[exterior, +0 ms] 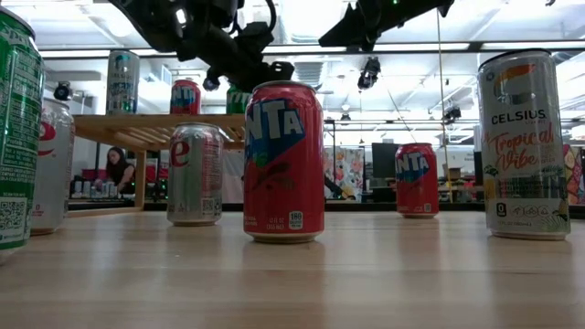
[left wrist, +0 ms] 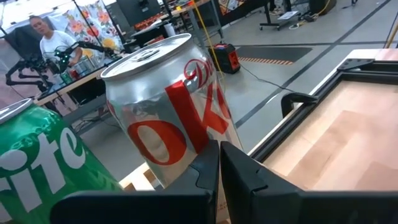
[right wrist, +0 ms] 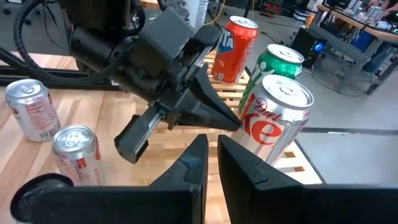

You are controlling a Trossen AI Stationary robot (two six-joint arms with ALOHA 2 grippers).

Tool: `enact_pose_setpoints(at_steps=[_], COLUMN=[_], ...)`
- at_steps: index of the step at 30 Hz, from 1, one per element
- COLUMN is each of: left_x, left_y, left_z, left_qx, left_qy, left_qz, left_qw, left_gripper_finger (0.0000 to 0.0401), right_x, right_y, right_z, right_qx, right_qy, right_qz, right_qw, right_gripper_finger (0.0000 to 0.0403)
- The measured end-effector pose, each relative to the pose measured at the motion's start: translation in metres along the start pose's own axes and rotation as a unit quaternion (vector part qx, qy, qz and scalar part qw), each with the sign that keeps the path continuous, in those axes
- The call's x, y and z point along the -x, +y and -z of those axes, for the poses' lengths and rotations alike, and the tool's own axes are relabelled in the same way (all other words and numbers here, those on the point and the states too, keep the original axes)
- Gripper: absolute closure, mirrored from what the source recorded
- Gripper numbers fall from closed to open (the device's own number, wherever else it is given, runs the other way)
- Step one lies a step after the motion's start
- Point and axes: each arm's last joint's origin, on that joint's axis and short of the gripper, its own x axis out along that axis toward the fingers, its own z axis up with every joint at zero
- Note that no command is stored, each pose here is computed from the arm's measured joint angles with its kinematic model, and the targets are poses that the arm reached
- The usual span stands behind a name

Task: Place canned beverage on shelf
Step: Put the bottom red/silver soda can on the shelf

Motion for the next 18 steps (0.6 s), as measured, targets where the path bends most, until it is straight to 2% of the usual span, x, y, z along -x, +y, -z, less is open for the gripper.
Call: enact_pose_setpoints(at_steps=[18], left_x=[-0.011], left_y=[0.012], left_z=[0.003], left_qx=[0.003], left_qy=[0.006], left_qz=[-0.01], left_qw=[1.0], left_gripper_finger=[0.0401], right_x=[-0.002], right_y=[0.002], right_z=[0.01], right_qx=[-0.016], right_qy=[0.021], right_qz=[-0.005], right_qw=[1.0], right_gripper_finger=[0.0376])
